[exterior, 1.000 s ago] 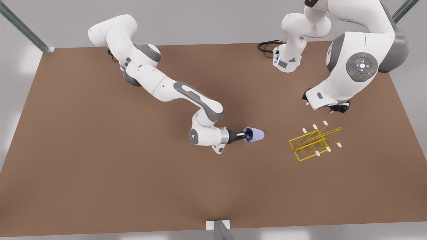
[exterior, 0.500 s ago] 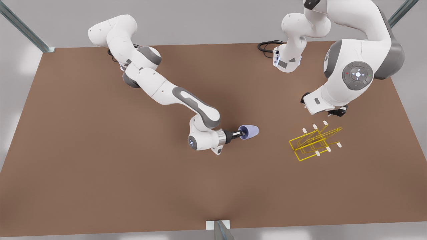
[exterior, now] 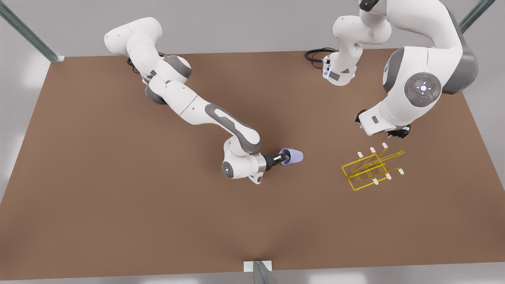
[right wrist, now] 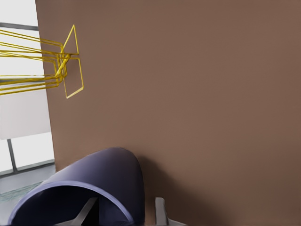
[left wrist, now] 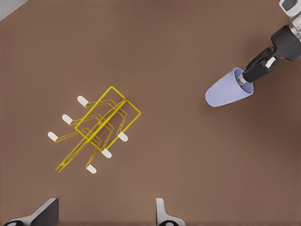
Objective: Place the cup on the cup holder
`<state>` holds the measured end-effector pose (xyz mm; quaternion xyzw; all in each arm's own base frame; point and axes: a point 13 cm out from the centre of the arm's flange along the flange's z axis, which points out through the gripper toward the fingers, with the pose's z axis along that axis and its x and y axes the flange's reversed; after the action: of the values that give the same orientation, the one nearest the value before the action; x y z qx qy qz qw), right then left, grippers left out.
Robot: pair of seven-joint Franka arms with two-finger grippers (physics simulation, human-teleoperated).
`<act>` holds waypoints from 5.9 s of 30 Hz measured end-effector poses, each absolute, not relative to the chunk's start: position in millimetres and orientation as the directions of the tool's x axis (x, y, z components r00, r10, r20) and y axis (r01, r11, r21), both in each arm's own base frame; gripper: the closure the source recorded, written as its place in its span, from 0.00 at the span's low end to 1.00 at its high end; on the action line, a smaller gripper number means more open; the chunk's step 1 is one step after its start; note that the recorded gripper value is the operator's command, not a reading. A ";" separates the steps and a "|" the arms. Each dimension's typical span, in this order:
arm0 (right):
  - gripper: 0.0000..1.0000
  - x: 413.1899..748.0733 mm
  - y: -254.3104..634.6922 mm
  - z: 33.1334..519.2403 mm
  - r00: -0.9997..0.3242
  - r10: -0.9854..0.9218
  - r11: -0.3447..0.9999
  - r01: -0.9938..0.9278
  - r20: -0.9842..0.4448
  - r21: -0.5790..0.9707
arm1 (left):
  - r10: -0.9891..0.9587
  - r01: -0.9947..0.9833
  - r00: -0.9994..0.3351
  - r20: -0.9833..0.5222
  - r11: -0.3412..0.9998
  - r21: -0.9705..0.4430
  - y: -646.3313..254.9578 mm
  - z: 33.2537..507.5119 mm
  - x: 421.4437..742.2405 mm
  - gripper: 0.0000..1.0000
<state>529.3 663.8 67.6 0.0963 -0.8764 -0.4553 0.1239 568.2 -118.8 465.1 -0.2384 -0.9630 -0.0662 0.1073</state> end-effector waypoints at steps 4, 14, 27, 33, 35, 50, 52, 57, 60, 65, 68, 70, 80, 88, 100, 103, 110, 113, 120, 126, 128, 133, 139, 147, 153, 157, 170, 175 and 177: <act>0.00 528.6 663.3 67.7 -0.949 -0.290 0.565 -0.064 0.125 0.823 | 0.445 0.474 -0.863 0.238 0.877 0.076 -119.1 465.2 568.1 0.00; 0.00 553.1 631.7 78.2 -0.944 -0.304 0.571 -0.074 0.127 0.818 | 0.447 0.475 -0.863 0.236 0.877 0.074 -120.5 465.1 568.1 0.00; 0.00 668.9 300.9 447.8 -0.868 -0.444 0.860 -0.483 -0.222 0.165 | 0.804 0.794 -0.508 0.308 0.576 -0.195 -392.7 238.0 506.9 0.00; 0.00 600.0 62.0 440.0 -0.979 -0.205 0.975 -0.203 -0.013 -0.087 | 0.856 0.858 -0.446 0.261 0.492 -0.146 -362.1 108.0 501.6 0.00; 0.00 606.6 7.3 451.8 -0.996 -0.089 0.995 -0.088 -0.024 -0.052 | 0.875 0.880 -0.434 0.215 0.463 -0.109 -357.1 108.8 508.7 0.00; 0.00 616.1 -95.3 423.1 -0.995 0.095 0.993 0.093 0.024 -0.071 | 0.812 0.814 -0.568 0.137 0.579 -0.055 -346.8 82.8 531.5 0.00; 0.00 616.1 -96.2 422.5 -0.995 0.099 0.993 0.097 0.025 -0.072 | 0.799 0.801 -0.584 0.141 0.596 -0.055 -342.2 78.8 530.9 0.00; 0.00 616.1 -97.0 420.4 -0.994 0.107 0.992 0.104 0.028 -0.072 | 0.782 0.783 -0.611 0.128 0.620 -0.051 -345.0 76.3 532.8 0.00; 0.00 616.1 -97.2 420.0 -0.994 0.110 0.992 0.108 0.029 -0.072 | 0.773 0.773 -0.620 0.131 0.631 -0.062 -347.3 63.7 528.7 0.00; 0.00 616.4 -97.3 417.8 -0.993 0.114 0.991 0.112 0.032 -0.071 | 0.759 0.757 -0.638 0.129 0.649 -0.075 -349.5 48.6 525.9 0.00; 0.00 616.5 -97.4 416.8 -0.993 0.116 0.991 0.114 0.033 -0.071 | 0.752 0.749 -0.646 0.129 0.658 -0.081 -350.2 42.0 524.6 0.00; 0.00 616.5 -97.5 416.6 -0.993 0.117 0.991 0.115 0.034 -0.072 | 0.748 0.745 -0.651 0.129 0.662 -0.083 -350.7 38.7 523.8 0.00; 0.00 616.5 -98.0 416.2 -0.992 0.121 0.990 0.118 0.034 -0.074 | 0.733 0.730 -0.670 0.119 0.679 -0.077 -352.8 38.6 527.0 0.18; 0.00 616.5 -98.1 416.2 -0.992 0.123 0.990 0.120 0.034 -0.074 | 0.799 0.887 -0.461 0.386 0.415 0.201 -358.5 150.4 552.1 0.18; 0.00 617.4 -98.3 417.1 -0.992 0.124 0.990 0.122 0.030 -0.075 | -0.378 0.935 -0.268 0.886 -0.324 0.144 -161.1 285.9 486.1 0.17; 0.00 619.1 -96.2 415.7 -0.994 0.109 0.990 0.105 0.031 -0.098 | -0.485 0.948 -0.215 0.848 -0.313 0.061 -147.0 286.9 468.7 0.17; 0.00 621.9 -90.5 417.9 -0.997 0.067 0.984 0.061 0.028 -0.168 | -0.491 0.970 -0.100 0.866 -0.241 -0.025 -119.5 259.2 456.9 0.17; 0.00 621.4 -95.0 417.8 -0.997 0.071 0.982 0.065 0.029 -0.176 | -0.444 0.975 -0.087 0.892 -0.223 -0.016 -108.9 241.6 467.2 0.17; 0.00 620.8 -100.0 417.6 -0.997 0.077 0.981 0.070 0.029 -0.181 | -0.368 0.974 -0.110 0.923 -0.224 0.027 -91.3 213.1 491.7 0.17; 0.00 620.4 -101.5 417.5 -0.996 0.079 0.981 0.072 0.030 -0.182 | -0.338 0.966 -0.132 0.932 -0.253 0.046 -87.8 198.1 497.4 0.17; 0.00 620.4 -101.7 417.5 -0.996 0.080 0.981 0.073 0.030 -0.182 | -0.331 0.966 -0.140 0.933 -0.252 0.055 -82.7 195.9 499.8 0.17; 0.00 620.3 -102.4 417.4 -0.996 0.081 0.980 0.074 0.030 -0.183 | -0.321 0.960 -0.173 0.931 -0.266 0.087 -79.9 198.9 504.3 0.17; 0.00 620.1 -103.7 417.4 -0.996 0.082 0.980 0.075 0.030 -0.184 | -0.316 0.949 -0.223 0.922 -0.288 0.130 -90.8 223.0 500.0 0.18; 0.00 618.4 -106.3 415.9 -0.996 0.086 0.980 0.078 0.036 -0.185 | -0.325 0.933 -0.279 0.904 -0.314 0.176 -83.3 233.5 514.8 0.18; 0.00 617.9 -106.4 415.9 -0.996 0.086 0.980 0.078 0.038 -0.185 | -0.321 0.919 -0.318 0.892 -0.335 0.207 -79.9 234.5 530.0 0.18; 0.00 617.9 -107.6 416.4 -0.995 0.088 0.979 0.079 0.037 -0.186 | -0.325 0.916 -0.322 0.889 -0.346 0.206 -75.3 230.1 533.8 0.18; 0.00 618.4 -109.4 417.3 -0.995 0.090 0.979 0.083 0.034 -0.187 | -0.340 0.918 -0.305 0.890 -0.354 0.179 -60.0 211.9 533.6 0.18; 0.00 618.1 -111.3 417.3 -0.995 0.094 0.979 0.086 0.033 -0.186 | -0.338 0.916 -0.306 0.890 -0.359 0.179 -60.8 209.4 533.6 0.00; 0.00 618.1 -111.2 417.3 -0.995 0.094 0.979 0.086 0.033 -0.186 | -0.338 0.915 -0.308 0.889 -0.362 0.179 -62.1 209.2 533.1 0.00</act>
<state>618.1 -111.2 417.3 -0.0454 -0.9945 0.0925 0.0209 533.1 -62.1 209.2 -0.3978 -0.3623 -0.7230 0.4334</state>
